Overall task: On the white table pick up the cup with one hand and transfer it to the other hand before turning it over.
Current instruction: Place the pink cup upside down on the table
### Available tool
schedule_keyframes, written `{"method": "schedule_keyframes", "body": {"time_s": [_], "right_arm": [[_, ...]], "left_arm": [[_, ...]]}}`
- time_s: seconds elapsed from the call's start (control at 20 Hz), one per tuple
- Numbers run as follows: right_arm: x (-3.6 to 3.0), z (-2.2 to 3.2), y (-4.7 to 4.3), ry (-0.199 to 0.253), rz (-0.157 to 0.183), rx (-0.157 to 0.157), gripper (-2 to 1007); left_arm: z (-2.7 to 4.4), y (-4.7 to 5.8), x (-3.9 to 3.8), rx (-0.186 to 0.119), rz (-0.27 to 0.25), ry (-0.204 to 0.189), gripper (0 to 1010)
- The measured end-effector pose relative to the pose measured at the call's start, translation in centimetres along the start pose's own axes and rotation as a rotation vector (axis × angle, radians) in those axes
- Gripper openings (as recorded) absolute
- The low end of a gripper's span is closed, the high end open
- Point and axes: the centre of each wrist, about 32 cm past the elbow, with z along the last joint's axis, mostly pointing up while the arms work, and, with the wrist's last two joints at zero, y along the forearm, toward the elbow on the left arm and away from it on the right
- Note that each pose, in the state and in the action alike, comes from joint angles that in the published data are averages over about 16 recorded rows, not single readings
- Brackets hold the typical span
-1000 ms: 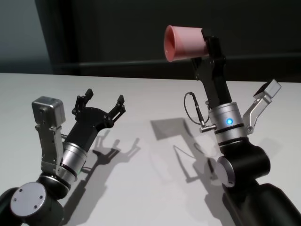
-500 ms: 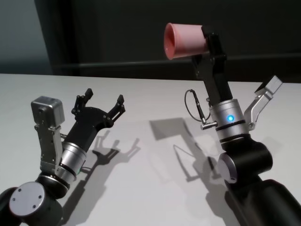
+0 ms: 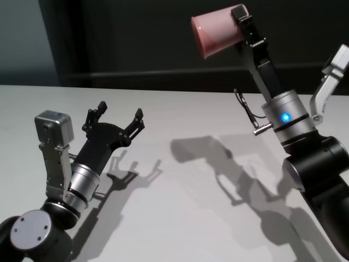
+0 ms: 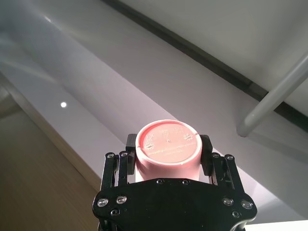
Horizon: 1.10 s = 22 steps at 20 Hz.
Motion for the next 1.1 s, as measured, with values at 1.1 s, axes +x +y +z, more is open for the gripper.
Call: {"method": "schedule_keyframes", "body": {"time_s": [1.1], "right_arm": [[-3.04,4.86,-0.19,-0.627,-0.150,-0.467,743]], "left_arm": [[0.00,0.0,0.04,-0.002,-0.002,0.001,1001]]}}
